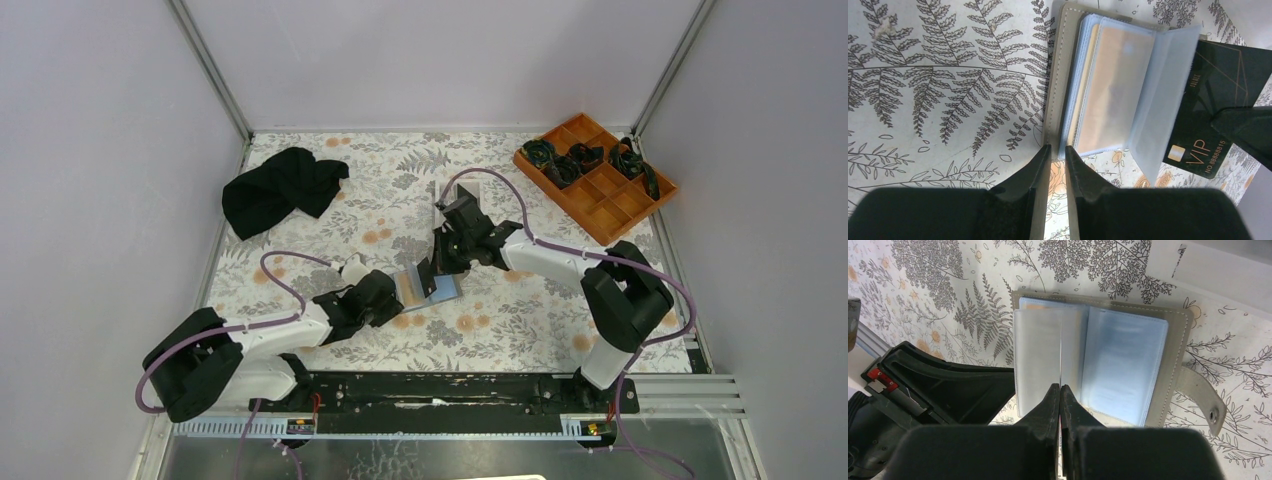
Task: Put the credit cards into the card holder
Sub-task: Turn over the card slot in the card holder.
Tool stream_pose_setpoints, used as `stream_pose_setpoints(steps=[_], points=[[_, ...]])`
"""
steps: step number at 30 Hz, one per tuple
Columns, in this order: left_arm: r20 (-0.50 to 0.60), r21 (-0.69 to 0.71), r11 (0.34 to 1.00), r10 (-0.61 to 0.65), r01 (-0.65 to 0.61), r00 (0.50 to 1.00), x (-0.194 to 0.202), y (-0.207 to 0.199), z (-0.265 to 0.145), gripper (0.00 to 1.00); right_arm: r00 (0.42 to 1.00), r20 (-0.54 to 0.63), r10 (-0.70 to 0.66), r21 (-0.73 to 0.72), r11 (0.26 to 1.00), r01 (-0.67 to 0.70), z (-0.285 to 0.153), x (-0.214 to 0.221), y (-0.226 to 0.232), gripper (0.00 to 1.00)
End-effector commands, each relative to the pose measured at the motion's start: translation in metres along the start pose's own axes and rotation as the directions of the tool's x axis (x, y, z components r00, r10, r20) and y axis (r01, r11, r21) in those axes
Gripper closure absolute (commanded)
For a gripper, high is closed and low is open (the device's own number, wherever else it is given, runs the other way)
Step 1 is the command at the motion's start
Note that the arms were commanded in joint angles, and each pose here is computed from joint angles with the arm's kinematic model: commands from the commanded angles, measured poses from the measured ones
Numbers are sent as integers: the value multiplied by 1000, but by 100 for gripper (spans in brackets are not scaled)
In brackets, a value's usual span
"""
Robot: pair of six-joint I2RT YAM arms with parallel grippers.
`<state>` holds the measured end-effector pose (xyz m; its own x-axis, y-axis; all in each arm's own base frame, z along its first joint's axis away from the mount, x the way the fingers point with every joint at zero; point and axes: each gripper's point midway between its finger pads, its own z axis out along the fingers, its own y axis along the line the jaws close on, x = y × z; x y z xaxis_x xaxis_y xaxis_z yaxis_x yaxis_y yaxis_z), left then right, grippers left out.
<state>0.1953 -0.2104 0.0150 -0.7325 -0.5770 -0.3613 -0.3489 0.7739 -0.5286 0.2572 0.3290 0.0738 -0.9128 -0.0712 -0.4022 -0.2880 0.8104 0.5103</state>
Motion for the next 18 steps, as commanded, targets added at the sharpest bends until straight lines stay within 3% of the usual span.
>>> stream_pose_setpoints(steps=[1, 18], points=[[-25, -126, 991, 40, -43, 999, 8, 41, -1, 76, 999, 34, -32, -31, 999, 33, -1, -12, 16, 100], [14, -129, 991, 40, -38, 999, -5, 34, -15, 76, 993, 62, -96, 29, 995, 95, -5, -22, 11, 100]])
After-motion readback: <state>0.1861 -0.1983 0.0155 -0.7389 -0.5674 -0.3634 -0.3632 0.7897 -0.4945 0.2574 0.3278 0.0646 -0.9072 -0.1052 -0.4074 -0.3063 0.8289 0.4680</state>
